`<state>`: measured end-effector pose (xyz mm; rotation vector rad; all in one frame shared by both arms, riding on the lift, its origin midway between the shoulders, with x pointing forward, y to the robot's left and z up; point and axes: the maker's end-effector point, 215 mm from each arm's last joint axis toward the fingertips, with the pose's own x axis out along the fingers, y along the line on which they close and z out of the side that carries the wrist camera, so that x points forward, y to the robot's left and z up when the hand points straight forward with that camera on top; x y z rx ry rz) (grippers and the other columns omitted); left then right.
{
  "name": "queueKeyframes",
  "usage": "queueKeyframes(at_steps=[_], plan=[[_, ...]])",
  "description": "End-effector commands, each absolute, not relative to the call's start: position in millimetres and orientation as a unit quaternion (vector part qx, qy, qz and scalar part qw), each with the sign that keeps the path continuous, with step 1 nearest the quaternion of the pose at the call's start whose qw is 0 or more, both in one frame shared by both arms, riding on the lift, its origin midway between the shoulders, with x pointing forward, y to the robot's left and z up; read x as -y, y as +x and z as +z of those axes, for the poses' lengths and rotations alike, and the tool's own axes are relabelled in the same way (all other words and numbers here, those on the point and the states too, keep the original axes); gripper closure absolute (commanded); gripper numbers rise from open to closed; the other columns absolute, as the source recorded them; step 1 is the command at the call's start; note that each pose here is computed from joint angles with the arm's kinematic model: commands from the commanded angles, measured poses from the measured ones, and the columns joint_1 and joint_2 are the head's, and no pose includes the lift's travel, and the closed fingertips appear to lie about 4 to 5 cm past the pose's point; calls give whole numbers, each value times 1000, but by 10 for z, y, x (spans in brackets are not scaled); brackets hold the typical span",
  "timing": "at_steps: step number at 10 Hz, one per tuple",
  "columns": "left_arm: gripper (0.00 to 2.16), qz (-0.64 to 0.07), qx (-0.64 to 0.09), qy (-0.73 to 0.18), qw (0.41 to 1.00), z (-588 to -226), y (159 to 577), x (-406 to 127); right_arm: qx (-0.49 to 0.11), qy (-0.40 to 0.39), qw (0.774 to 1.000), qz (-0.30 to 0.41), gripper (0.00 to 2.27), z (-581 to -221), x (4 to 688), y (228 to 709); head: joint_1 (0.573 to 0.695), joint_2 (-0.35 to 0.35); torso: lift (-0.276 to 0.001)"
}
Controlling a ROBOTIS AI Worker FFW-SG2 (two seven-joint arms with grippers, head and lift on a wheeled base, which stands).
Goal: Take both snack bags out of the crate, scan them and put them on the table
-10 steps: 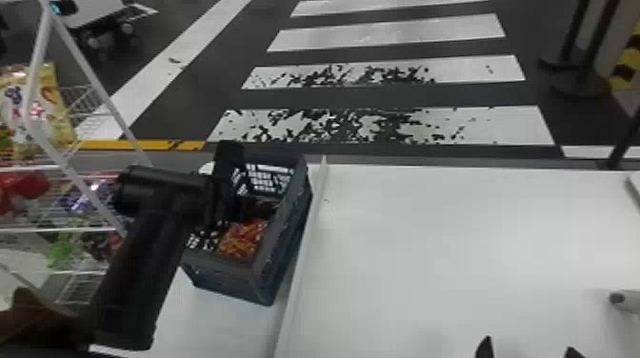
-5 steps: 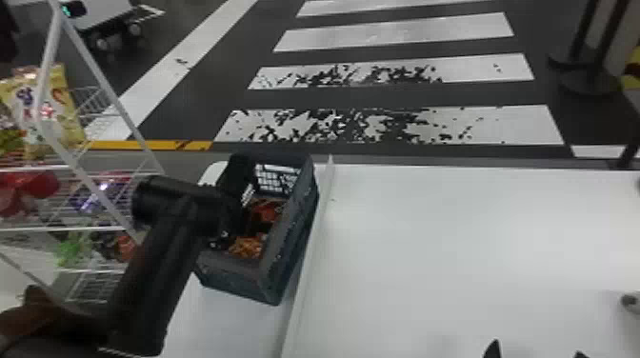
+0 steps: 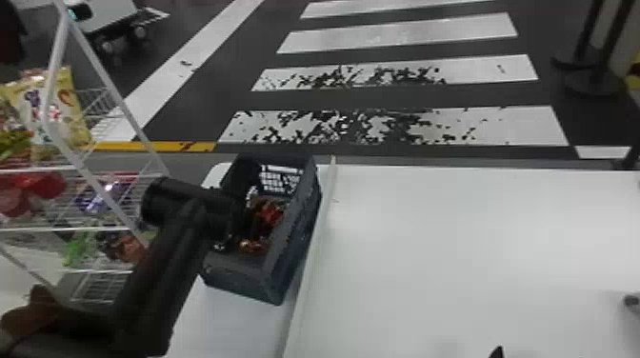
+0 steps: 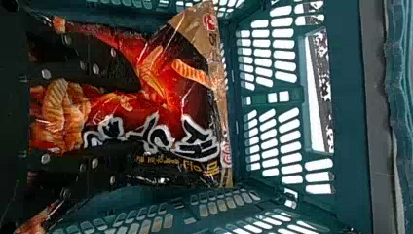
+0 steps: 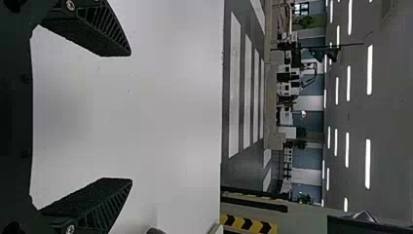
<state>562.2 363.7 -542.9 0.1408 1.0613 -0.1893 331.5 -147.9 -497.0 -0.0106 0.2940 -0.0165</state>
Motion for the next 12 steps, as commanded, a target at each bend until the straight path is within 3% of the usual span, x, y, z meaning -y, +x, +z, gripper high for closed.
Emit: queueKeyframes(at_steps=[1,7,12], plan=[[2142,-90,-503,65,857,-5397,5617,-3655,-147,-5,989,-8,66,-4971,1480,3314,695,266,-92],[2138,-71,-475,10,877,-4754,5618,-3859,-151,-7,989,-8,66,-5000,1476,3344,695,282,-92],[2142,-81,-454,-61,885,-4439,5586,-3886,-162,-10,987,-7,66,-5077,1457,3382,695,291,-92]])
